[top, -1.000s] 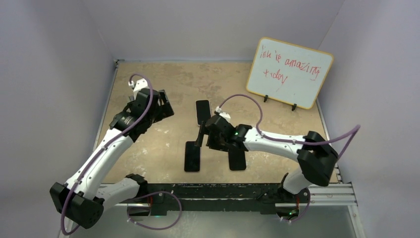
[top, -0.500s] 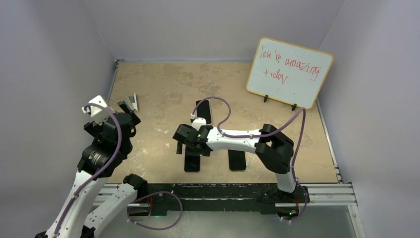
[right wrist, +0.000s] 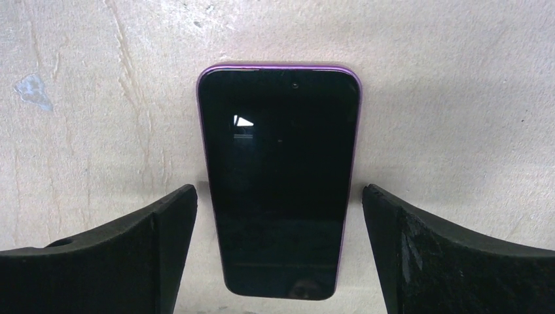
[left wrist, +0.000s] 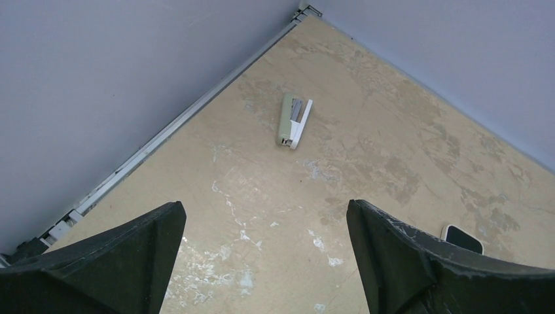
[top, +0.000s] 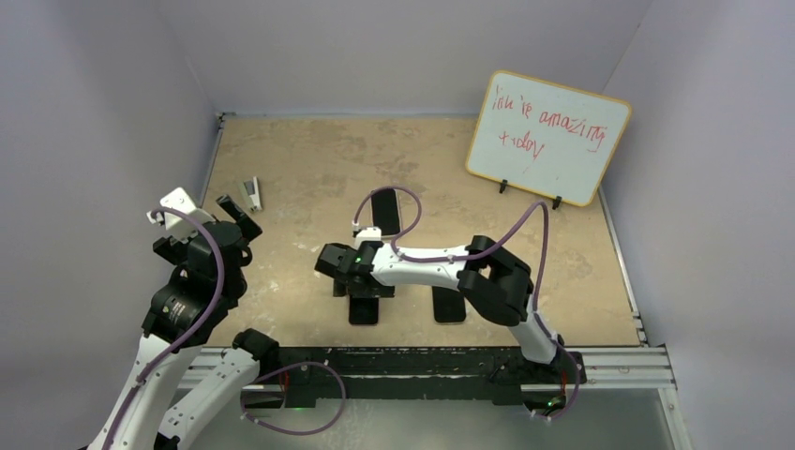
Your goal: Put the phone into the phone case
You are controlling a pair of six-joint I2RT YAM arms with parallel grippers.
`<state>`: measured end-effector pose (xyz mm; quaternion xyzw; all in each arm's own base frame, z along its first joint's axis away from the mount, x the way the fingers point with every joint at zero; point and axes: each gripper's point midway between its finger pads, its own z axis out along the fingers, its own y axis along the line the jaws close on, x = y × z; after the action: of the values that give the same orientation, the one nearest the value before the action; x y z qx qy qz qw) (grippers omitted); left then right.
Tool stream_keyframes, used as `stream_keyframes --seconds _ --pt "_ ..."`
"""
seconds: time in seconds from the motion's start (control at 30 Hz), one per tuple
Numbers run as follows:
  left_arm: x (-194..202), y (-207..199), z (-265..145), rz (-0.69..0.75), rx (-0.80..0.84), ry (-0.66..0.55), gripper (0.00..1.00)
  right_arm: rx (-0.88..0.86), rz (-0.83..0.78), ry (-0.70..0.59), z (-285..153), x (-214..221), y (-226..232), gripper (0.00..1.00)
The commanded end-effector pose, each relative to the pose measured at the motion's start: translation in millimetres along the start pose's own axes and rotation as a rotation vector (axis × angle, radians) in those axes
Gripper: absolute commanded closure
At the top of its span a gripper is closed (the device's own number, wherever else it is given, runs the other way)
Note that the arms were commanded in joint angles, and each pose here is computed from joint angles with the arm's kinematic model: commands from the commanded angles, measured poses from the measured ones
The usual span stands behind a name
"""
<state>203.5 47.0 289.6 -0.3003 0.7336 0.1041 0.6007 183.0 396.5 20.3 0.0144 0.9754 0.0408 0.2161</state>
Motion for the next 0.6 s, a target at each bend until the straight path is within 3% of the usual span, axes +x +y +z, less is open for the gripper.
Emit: stream_keyframes --seconds 0.0,0.2,0.37,0.57 --pt "-6.3 0.8 0.5 -0.007 -0.008 -0.025 0.0 0.089 -0.046 -0.016 9.4 7.4 -5.4 0.05" --pt "-5.9 1.7 0.6 -0.004 -0.011 -0.026 0.0 0.141 -0.111 0.008 17.8 16.5 -13.9 0.12" --pt "-5.0 0.6 0.6 -0.001 -0.005 -0.022 0.0 0.058 -0.118 0.014 14.7 18.1 -4.3 0.29" --pt "2.0 -9.4 1.5 0.024 0.039 0.01 0.01 0.001 -0.139 0.008 -3.0 13.1 -9.2 0.42"
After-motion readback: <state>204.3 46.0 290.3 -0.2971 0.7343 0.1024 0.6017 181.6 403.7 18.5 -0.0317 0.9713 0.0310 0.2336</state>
